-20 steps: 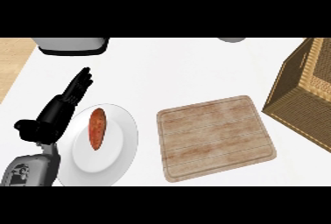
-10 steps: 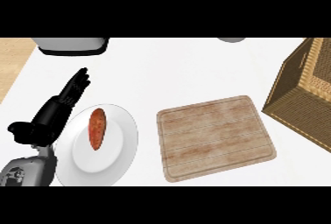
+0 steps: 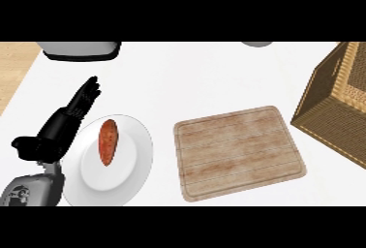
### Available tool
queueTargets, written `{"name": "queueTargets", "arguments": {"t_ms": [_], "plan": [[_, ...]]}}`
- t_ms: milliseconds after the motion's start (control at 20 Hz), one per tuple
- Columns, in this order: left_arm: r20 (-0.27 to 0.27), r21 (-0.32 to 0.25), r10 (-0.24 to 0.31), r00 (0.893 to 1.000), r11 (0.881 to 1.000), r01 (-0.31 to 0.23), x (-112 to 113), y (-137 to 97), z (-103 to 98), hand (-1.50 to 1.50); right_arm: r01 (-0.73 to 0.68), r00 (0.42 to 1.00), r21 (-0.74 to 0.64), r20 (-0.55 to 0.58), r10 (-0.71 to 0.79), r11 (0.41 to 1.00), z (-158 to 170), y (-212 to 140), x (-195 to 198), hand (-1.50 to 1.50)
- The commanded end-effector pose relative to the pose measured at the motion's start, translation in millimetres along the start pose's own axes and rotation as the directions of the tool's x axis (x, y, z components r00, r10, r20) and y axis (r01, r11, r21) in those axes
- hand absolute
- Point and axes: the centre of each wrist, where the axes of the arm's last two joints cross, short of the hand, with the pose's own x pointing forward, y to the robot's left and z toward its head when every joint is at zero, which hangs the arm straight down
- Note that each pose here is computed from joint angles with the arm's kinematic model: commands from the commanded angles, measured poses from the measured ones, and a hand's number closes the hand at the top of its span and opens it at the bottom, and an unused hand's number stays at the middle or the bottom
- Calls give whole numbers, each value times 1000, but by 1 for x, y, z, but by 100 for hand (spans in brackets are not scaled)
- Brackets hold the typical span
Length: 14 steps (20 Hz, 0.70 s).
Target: Pick the can from the cutting board and place it in the basket
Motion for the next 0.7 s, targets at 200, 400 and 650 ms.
{"name": "queueTargets", "arguments": {"t_ms": [200, 400, 650], "plan": [[1, -11, 0, 1000, 1000, 0, 9, -12, -12, 0, 101, 994, -97, -26, -104, 990, -27, -7, -34, -150], [-11, 3, -9, 1000, 1000, 9, 3, -10, 3, 0, 56, 998, -73, 35, -54, 996, -22, 11, -27, -150], [-23, -7, 22, 999, 1000, -22, -3, -8, -6, 0, 181, 983, -71, 55, -177, 981, -32, -12, -35, -150]]}}
